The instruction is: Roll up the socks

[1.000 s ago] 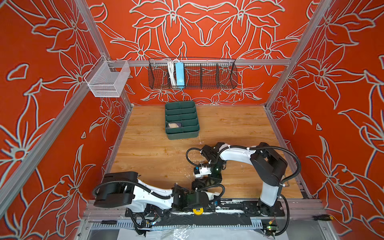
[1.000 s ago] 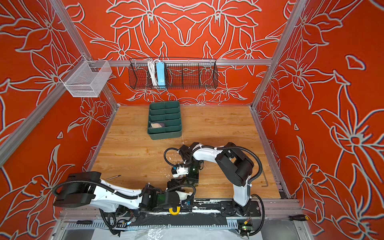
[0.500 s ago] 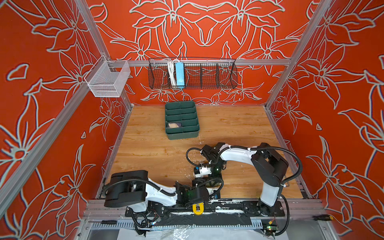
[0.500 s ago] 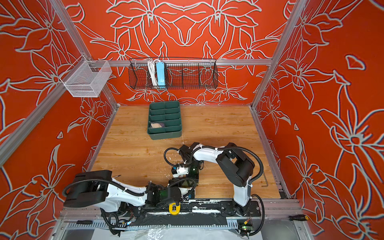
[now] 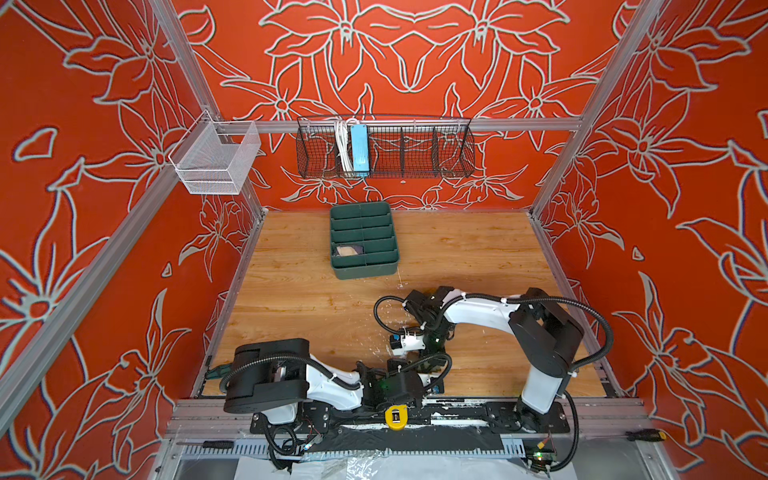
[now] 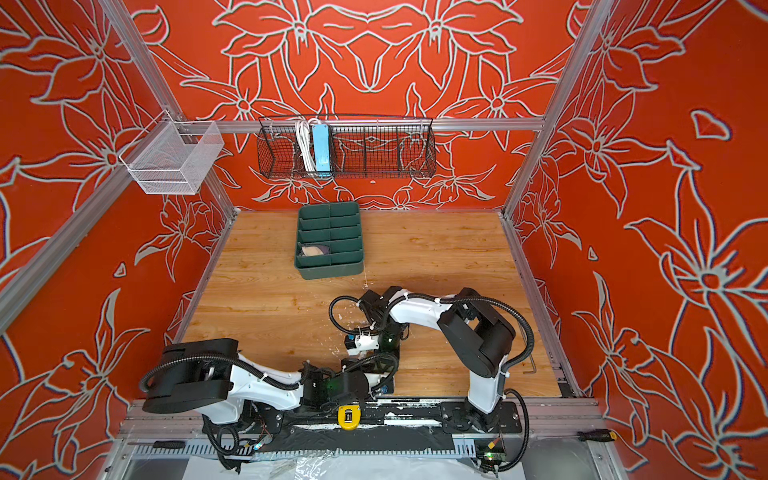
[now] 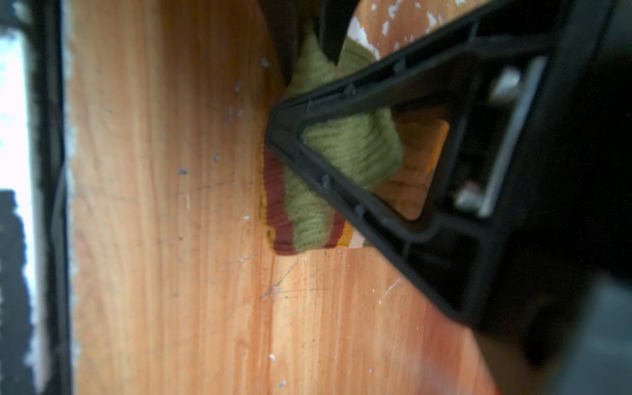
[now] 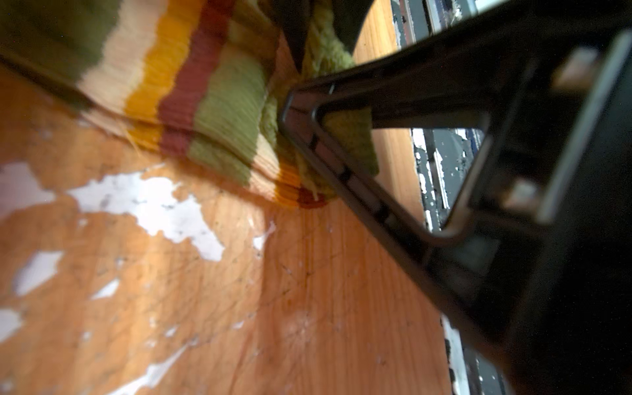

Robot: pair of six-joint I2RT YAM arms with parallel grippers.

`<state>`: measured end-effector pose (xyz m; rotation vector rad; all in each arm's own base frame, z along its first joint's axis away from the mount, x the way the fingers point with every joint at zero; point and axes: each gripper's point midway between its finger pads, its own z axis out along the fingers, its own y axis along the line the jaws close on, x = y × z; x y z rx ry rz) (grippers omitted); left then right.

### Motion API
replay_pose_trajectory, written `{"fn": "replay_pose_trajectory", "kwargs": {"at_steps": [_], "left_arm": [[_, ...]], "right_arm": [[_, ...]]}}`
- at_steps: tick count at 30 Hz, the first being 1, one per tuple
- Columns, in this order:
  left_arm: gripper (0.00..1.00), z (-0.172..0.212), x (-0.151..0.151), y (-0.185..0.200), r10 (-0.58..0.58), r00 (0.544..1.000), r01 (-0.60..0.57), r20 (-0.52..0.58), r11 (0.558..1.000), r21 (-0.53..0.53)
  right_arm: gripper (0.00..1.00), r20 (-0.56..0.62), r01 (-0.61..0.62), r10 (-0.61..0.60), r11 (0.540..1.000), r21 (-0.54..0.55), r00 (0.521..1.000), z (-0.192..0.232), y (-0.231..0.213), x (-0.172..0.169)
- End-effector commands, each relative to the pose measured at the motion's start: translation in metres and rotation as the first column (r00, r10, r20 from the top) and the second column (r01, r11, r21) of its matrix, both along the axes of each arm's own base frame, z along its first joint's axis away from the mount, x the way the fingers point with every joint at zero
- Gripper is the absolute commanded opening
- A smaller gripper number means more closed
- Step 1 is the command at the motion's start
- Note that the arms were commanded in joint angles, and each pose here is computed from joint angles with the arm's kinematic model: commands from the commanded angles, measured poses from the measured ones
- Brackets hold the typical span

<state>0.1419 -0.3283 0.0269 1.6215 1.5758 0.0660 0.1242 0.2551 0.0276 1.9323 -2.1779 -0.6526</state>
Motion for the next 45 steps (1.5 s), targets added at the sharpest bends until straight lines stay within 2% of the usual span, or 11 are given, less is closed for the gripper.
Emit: {"fn": "replay_pose_trajectory", "kwargs": {"at_steps": [1,3,5,12,16,20,24,27,29,37,45], "left_arm": [[0.0,-0.02,-0.009,0.016,-0.004,0.997,0.01,-0.072,0.996,0.084],[0.0,-0.02,-0.008,0.018,0.002,0.997,0.005,-0.082,0.996,0.088],[0.0,-0.02,-0.008,0.018,0.006,0.996,0.002,-0.087,0.996,0.092],[0.0,-0.021,-0.006,0.017,0.03,0.99,-0.017,-0.139,0.996,0.091],[0.0,-0.02,-0.015,0.013,0.015,0.97,0.01,-0.242,0.995,0.102],[0.0,-0.016,-0.028,0.007,0.003,0.921,0.046,-0.389,0.992,0.115],[0.0,-0.012,-0.044,0.003,-0.003,0.812,0.089,-0.583,0.989,0.118],[0.0,-0.011,-0.043,0.005,0.036,0.734,0.075,-0.679,0.988,0.134],[0.0,-0.009,-0.037,0.004,0.068,0.687,0.043,-0.723,0.99,0.134],[0.0,-0.005,-0.011,-0.008,0.133,0.342,-0.09,-0.93,0.99,0.109],[0.0,-0.016,0.009,-0.015,0.177,0.149,-0.16,-0.973,0.975,0.152]], "right_arm": [[0.0,0.082,0.022,-0.027,0.998,0.065,0.996,0.014,0.005,0.009],[0.35,0.123,0.028,-0.038,0.996,0.087,0.992,0.017,0.004,0.012],[0.5,0.165,0.032,-0.048,0.994,0.101,0.985,0.02,-0.001,0.012],[0.6,0.371,0.066,-0.098,0.993,0.099,0.923,0.039,-0.04,0.017],[0.62,0.57,0.167,-0.203,0.979,0.116,0.796,0.069,-0.077,0.038],[0.83,0.805,0.384,-0.371,0.902,0.196,0.463,0.115,-0.132,0.084],[0.99,0.867,0.478,-0.492,0.745,0.465,-0.077,0.193,-0.189,0.117],[0.98,0.755,0.388,-0.608,0.652,0.651,-0.246,0.239,-0.203,0.108],[0.98,0.712,0.327,-0.669,0.637,0.698,-0.216,0.251,-0.2,0.095],[0.98,0.894,0.175,-0.377,0.923,0.342,0.241,0.169,-0.173,0.051],[0.96,0.93,-0.013,-0.157,0.985,0.171,0.331,0.144,-0.141,0.042]]}}
